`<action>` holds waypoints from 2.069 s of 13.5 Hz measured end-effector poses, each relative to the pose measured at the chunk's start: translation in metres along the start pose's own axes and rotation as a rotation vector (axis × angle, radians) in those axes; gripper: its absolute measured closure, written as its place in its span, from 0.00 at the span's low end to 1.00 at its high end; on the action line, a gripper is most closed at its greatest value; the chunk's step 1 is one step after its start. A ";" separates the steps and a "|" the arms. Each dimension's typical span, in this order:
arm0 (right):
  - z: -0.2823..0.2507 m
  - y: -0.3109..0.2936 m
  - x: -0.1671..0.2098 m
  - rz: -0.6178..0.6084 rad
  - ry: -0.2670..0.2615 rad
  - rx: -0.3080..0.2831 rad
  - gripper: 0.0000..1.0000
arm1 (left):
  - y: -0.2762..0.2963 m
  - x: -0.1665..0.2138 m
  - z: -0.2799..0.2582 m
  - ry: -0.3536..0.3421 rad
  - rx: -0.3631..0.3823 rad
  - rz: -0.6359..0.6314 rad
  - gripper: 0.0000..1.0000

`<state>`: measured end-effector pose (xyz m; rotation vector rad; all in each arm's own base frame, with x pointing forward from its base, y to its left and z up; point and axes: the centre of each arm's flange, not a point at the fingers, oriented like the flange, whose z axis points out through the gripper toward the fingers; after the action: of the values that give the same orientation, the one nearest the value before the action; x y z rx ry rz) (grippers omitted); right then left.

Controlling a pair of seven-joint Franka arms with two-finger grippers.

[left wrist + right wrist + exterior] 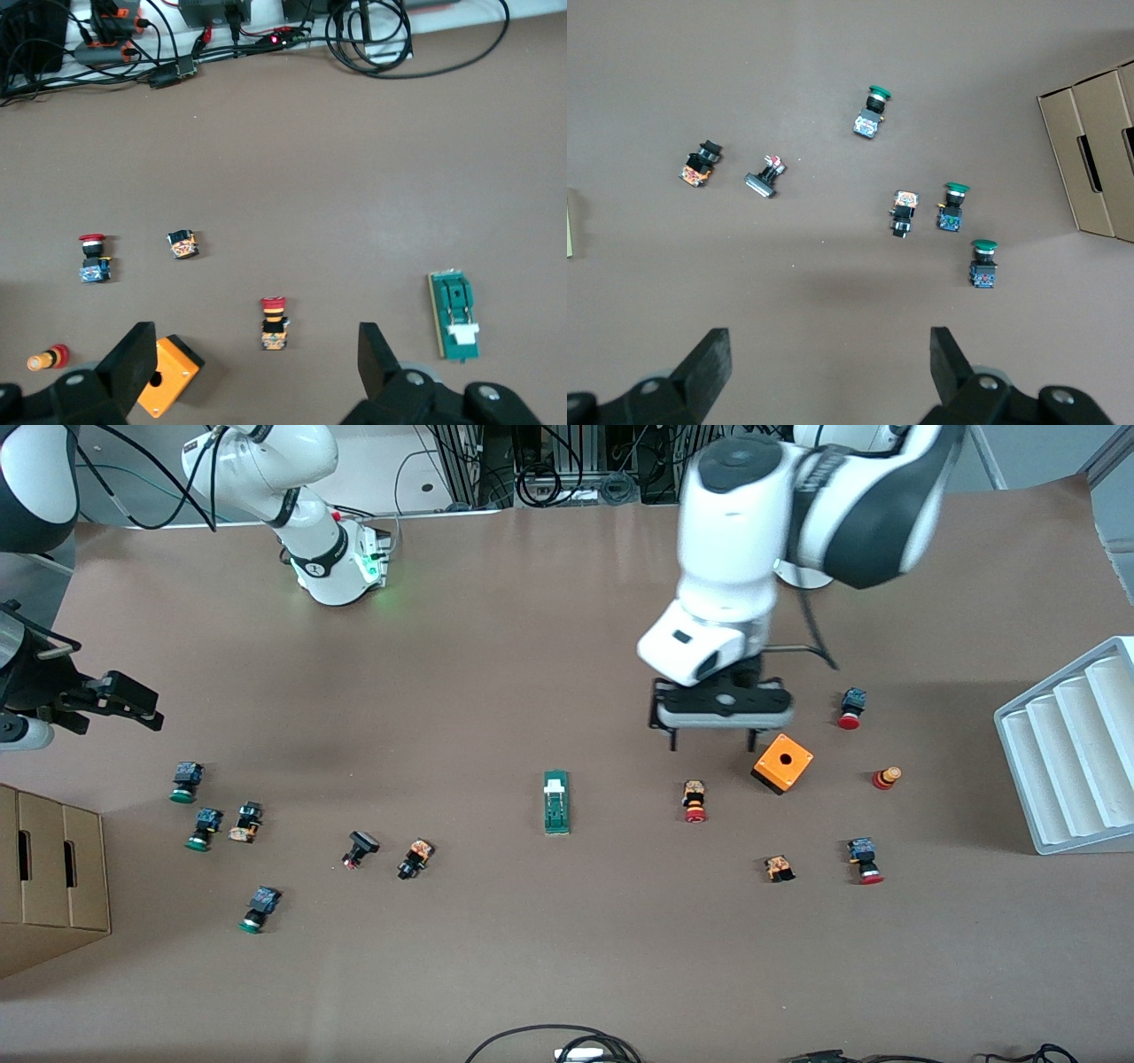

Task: Close load switch with both arms
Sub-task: 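Move the left gripper over the green switch module, then lower the left gripper and grasp the green switch module's base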

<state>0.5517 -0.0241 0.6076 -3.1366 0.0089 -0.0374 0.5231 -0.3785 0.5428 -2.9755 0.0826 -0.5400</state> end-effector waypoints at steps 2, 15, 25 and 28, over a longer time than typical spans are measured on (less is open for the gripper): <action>0.000 0.000 0.000 0.000 0.000 0.000 0.00 | 0.019 -0.008 0.005 0.032 0.012 -0.014 0.00; 0.000 0.000 0.000 0.000 0.000 0.000 0.00 | 0.182 -0.119 0.091 0.290 0.055 -0.227 0.00; 0.000 0.000 0.000 0.000 0.000 0.000 0.00 | 0.242 -0.192 0.171 0.588 -0.016 -0.351 0.00; 0.000 -0.001 0.000 -0.001 0.000 0.000 0.00 | 0.252 -0.212 0.197 0.660 -0.026 -0.328 0.00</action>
<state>0.5517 -0.0235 0.6077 -3.1366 0.0072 -0.0378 0.3857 -0.5925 0.2551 -2.7048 -0.3472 -1.5415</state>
